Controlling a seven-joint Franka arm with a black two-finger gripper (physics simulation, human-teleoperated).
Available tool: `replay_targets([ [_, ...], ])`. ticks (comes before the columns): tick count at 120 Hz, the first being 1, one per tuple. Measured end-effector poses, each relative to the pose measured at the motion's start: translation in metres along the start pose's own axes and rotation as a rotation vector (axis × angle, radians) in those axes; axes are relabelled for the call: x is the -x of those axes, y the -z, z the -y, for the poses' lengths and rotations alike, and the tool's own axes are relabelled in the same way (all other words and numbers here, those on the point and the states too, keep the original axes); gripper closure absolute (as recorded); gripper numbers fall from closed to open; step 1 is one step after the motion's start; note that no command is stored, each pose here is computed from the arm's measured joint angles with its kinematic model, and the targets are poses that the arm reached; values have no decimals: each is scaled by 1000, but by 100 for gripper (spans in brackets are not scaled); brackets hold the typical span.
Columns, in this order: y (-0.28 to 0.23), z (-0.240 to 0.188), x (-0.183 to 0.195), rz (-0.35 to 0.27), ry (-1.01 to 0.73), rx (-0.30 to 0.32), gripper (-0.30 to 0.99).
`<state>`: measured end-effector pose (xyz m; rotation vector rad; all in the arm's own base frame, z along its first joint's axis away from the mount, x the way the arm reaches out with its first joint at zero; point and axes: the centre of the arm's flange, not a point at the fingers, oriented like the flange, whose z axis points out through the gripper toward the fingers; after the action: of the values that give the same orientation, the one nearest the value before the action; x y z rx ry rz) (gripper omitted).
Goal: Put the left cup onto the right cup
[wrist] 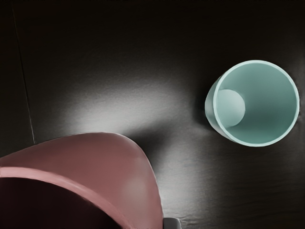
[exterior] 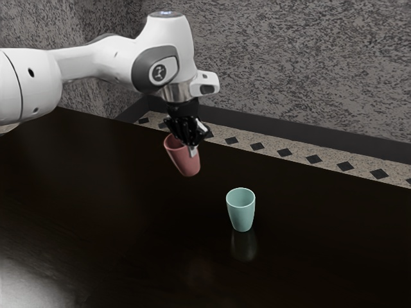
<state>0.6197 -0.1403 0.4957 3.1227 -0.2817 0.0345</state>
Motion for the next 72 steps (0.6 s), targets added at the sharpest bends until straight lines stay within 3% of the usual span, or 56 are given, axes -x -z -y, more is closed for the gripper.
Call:
replay_targets([
  [72,-11,-46,-19,10,-71,-6,78],
])
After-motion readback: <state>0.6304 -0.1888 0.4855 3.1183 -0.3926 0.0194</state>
